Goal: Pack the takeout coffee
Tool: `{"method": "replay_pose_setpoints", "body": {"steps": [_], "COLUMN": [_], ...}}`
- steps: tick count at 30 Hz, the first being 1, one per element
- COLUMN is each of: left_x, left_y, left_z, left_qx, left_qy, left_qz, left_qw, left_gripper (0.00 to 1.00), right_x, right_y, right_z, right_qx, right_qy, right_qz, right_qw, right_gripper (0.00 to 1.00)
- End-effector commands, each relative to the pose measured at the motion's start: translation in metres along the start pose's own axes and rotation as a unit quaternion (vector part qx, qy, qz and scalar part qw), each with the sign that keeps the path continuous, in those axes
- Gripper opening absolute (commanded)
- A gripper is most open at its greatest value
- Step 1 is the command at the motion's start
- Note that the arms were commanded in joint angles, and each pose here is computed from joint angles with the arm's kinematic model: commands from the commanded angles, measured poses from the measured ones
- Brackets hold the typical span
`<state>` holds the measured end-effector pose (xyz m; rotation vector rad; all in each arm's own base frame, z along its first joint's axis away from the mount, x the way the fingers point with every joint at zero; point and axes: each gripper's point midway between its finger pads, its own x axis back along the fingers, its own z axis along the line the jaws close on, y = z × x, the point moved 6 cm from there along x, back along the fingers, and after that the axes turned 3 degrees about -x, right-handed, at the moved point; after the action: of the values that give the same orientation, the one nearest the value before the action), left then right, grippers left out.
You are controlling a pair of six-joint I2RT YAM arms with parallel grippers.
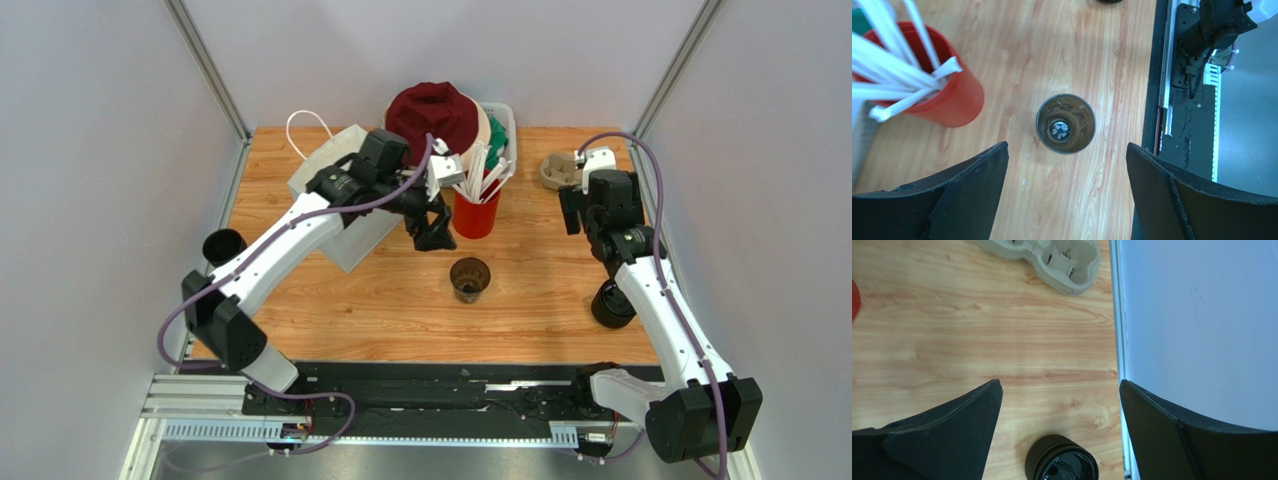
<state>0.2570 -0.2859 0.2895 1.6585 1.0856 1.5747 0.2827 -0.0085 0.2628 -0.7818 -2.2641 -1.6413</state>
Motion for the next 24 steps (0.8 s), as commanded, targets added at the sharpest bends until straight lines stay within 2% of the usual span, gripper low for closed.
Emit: {"method": "replay_pose_setpoints", "body": {"steps": [1, 4, 7, 10, 12, 15, 16, 22, 24], "left_x": [0.056, 0.082, 0.105, 0.128, 0.142, 0.163, 0.166, 0.171, 0.174], "left_y": [-0.003, -0.017, -0.027, -0.032, -0.039, -0.037, -0.038, -0.050, -0.053], "left_z": [-0.006, -0.009, -0.013, -0.024, -0.032, -0.041, -0.042, -0.037, -0.035], "left_qx": [-0.018, 0.000, 0.015, -0.004, -0.017, -0.016, -0.013, -0.001, -0.001], "left_qy": [0.063, 0.083, 0.111, 0.141, 0.161, 0.201, 0.214, 0.283, 0.304], "left_qz": [0.011, 0.030, 0.024, 0.031, 0.062, 0.072, 0.070, 0.057, 0.064], "left_qw": [0.998, 0.996, 0.993, 0.990, 0.985, 0.977, 0.974, 0.957, 0.951], "left_gripper": [0.96, 0.96, 0.97, 0.97, 0.97, 0.97, 0.98, 0.99, 0.99], "right_x": [0.016, 0.022, 0.028, 0.036, 0.041, 0.051, 0.056, 0.057, 0.056], "right_y": [-0.010, -0.031, -0.058, -0.076, -0.088, -0.101, -0.103, -0.123, -0.124], "right_z": [-0.015, -0.016, -0.013, -0.014, -0.014, -0.013, -0.014, -0.013, -0.013], "right_qx": [0.067, 0.098, 0.124, 0.154, 0.175, 0.205, 0.209, 0.251, 0.243], "right_qy": [-0.006, 0.004, 0.027, 0.045, 0.059, 0.092, 0.098, 0.114, 0.121], "right_qz": [0.026, 0.038, 0.054, 0.061, 0.073, 0.060, 0.043, 0.055, 0.061], "right_qw": [0.997, 0.994, 0.990, 0.985, 0.980, 0.973, 0.972, 0.960, 0.960], "right_gripper": [0.93, 0.93, 0.91, 0.89, 0.87, 0.85, 0.85, 0.83, 0.78]}}
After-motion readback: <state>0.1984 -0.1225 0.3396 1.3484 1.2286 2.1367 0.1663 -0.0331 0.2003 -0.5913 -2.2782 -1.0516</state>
